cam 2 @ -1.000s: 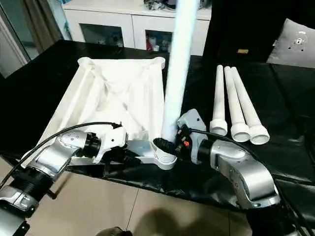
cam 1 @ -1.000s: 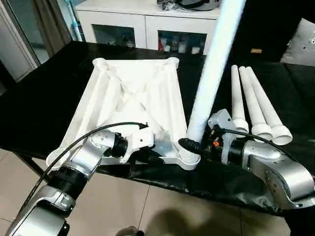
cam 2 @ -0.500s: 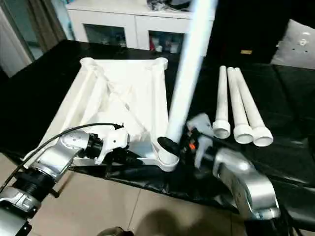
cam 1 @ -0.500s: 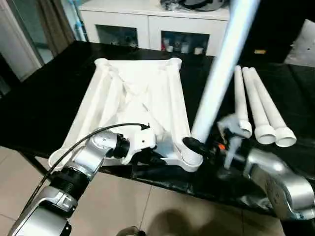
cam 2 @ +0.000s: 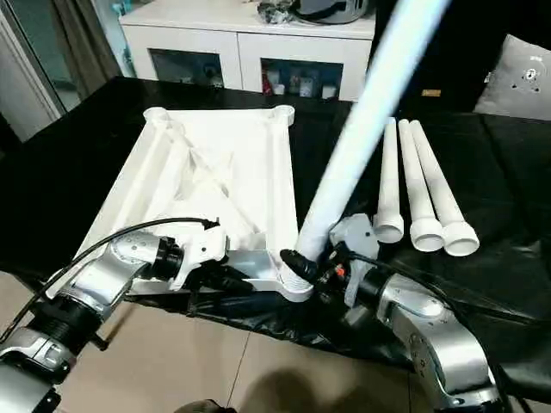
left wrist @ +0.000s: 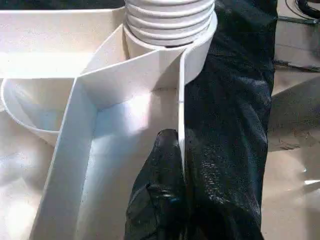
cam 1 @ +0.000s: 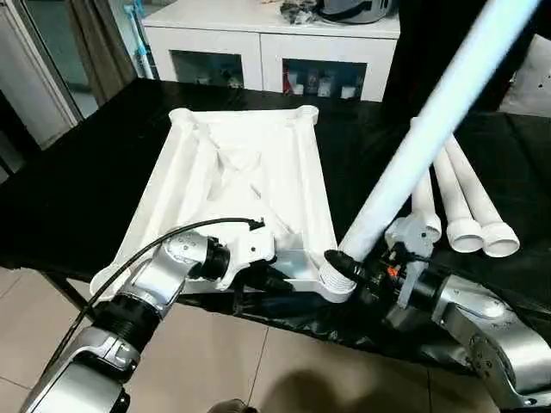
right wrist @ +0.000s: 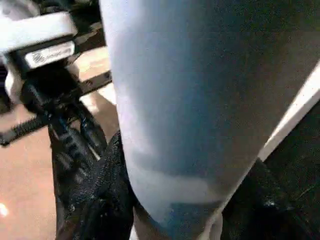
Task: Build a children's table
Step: Insert table leg to table base
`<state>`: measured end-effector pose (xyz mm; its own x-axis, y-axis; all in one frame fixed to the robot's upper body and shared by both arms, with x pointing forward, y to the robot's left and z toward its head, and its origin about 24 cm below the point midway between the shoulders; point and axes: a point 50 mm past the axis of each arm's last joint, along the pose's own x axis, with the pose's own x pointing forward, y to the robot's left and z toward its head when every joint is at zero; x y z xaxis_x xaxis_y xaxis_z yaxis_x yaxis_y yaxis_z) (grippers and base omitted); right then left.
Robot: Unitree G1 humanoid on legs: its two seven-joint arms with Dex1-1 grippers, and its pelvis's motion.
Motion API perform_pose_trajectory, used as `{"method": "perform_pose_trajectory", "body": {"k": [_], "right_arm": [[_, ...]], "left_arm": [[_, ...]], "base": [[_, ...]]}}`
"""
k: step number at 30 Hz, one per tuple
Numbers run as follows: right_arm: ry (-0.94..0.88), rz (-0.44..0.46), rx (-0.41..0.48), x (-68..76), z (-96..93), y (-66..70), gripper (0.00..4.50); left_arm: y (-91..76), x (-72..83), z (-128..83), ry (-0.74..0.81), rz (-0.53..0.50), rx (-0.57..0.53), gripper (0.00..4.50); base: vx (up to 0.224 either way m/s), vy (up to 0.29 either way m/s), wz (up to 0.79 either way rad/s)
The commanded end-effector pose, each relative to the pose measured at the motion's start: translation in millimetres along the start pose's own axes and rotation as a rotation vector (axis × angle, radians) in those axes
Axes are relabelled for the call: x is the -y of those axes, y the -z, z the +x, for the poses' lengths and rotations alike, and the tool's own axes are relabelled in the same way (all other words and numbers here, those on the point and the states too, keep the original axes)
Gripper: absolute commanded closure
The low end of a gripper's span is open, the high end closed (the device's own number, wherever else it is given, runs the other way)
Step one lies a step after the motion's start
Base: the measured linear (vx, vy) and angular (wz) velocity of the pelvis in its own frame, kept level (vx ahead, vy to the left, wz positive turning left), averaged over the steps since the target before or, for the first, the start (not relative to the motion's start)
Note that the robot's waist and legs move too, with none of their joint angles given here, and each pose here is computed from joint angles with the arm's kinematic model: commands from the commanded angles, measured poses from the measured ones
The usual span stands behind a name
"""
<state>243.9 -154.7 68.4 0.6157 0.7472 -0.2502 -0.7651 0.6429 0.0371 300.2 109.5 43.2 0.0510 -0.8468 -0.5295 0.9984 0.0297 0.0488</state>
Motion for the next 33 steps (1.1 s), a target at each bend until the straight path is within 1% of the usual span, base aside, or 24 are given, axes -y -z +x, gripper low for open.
{"method": "perform_pose_trajectory", "body": {"k": [1,4,8,13,15,16,19,23,27,29,30,33], "right_arm": [[0.01,0.056,-0.204,-0.9,-3.8,38.6,2.61],[-0.053,0.031,-0.247,-1.9,-0.6,40.3,2.61],[-0.127,0.029,-0.292,-4.2,-0.5,42.6,2.61],[-0.148,0.037,-0.308,-2.1,2.3,44.3,2.61],[-0.163,0.043,-0.316,-1.8,4.6,44.7,2.61],[-0.174,0.045,-0.32,-1.9,6.9,44.7,2.61],[-0.189,0.048,-0.323,-3.4,10.3,44.6,2.61],[-0.192,0.058,-0.309,-4.8,14.9,43.0,2.61],[-0.198,0.074,-0.291,-5.2,23.0,40.7,2.61],[-0.2,0.075,-0.29,-5.2,24.8,40.3,2.61],[-0.204,0.072,-0.286,-6.0,28.6,38.8,2.61],[-0.208,0.071,-0.281,-6.4,30.9,37.5,2.61]], "left_arm": [[-18.5,-11.3,-9.6,-0.047,0.071,0.048,4.5],[-19.4,-11.4,-9.9,-0.037,0.086,0.038,4.5],[-22.8,-14.5,-10.9,-0.024,0.105,0.036,4.5],[-26.7,-18.8,-8.5,-0.011,0.119,0.035,4.5],[-29.6,-22.5,-7.8,-0.009,0.125,0.034,4.5],[-32.7,-26.9,-7.9,-0.012,0.127,0.032,4.5],[-34.9,-33.1,-10.1,-0.028,0.133,0.021,4.5],[-32.9,-35.8,-15.6,-0.046,0.131,0.011,4.5],[-27.0,-36.6,-25.2,-0.063,0.115,0.003,4.5],[-24.8,-36.8,-27.5,-0.065,0.114,-0.001,4.5],[-21.4,-36.3,-31.5,-0.07,0.109,-0.004,4.5],[-20.0,-35.9,-33.4,-0.073,0.105,-0.005,4.5]], "base": [[0.0,0.0,0.0],[0.0,0.0,0.0],[0.0,0.0,0.0],[0.0,0.0,0.0],[0.0,0.0,0.0],[0.0,0.0,0.0],[0.0,0.0,0.0],[0.0,0.0,0.0],[0.0,0.0,0.0],[0.0,0.0,0.0],[0.0,0.0,0.0],[0.0,0.0,0.0]]}}
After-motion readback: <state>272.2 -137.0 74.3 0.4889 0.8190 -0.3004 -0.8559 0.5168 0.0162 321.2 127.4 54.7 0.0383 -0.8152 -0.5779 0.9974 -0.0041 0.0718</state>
